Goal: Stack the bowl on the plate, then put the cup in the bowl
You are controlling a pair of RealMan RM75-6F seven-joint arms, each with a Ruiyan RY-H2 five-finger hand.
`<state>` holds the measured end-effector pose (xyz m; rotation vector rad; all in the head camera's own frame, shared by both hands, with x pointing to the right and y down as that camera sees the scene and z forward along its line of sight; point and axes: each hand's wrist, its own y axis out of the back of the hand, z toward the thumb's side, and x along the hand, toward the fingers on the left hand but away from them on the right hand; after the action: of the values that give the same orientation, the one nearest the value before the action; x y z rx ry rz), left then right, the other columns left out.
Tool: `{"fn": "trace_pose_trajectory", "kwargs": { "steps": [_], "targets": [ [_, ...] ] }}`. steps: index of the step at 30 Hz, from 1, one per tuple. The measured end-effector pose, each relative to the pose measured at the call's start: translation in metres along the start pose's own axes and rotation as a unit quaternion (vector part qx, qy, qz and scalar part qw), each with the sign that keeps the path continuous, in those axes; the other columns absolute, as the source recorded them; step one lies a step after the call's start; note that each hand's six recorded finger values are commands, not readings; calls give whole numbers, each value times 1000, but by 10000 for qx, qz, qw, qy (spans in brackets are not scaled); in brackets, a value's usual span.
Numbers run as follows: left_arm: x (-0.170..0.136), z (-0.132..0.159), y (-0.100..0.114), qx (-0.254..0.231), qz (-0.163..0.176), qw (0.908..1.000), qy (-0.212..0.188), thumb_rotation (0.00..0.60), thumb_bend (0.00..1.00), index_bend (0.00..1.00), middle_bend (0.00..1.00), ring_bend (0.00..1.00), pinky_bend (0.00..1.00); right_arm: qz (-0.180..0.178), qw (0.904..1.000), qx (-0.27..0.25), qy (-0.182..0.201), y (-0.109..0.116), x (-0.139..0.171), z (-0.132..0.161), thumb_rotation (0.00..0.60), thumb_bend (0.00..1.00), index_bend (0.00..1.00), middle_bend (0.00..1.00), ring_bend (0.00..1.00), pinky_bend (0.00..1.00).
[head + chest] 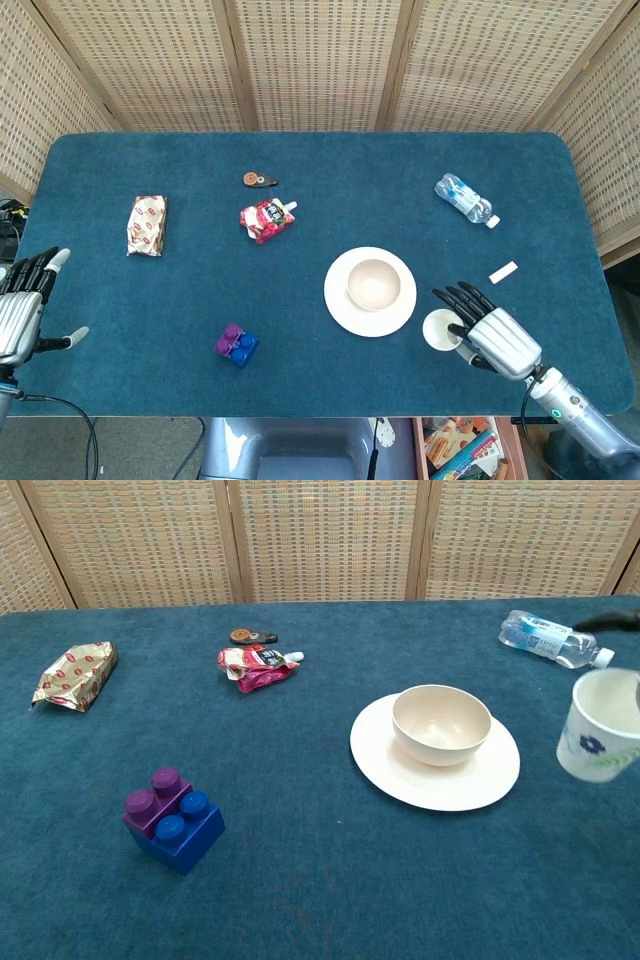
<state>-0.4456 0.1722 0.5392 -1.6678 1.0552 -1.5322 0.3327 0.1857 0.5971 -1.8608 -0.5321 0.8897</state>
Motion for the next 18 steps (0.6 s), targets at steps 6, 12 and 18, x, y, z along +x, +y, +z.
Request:
{"fn": "trace_pose_trajectory", "kwargs": {
  "steps": [6, 12, 18],
  "targets": [
    [2, 0, -1, 0, -43, 10000, 21, 600, 0, 0, 0, 0, 0, -70, 9998, -174, -29, 29, -43, 2, 600, 479, 628, 0, 0, 0],
    [3, -1, -4, -3, -105, 9999, 43, 600, 0, 0, 0, 0, 0, 191, 9995, -221, -141, 32, -90, 3, 600, 484, 628, 0, 0, 0],
    [3, 1, -6, 0, -155, 9999, 27, 600, 0, 0, 0, 0, 0, 347, 9986, -330, -241, 17, -130, 12, 600, 488, 628, 0, 0, 0]
  ]
}}
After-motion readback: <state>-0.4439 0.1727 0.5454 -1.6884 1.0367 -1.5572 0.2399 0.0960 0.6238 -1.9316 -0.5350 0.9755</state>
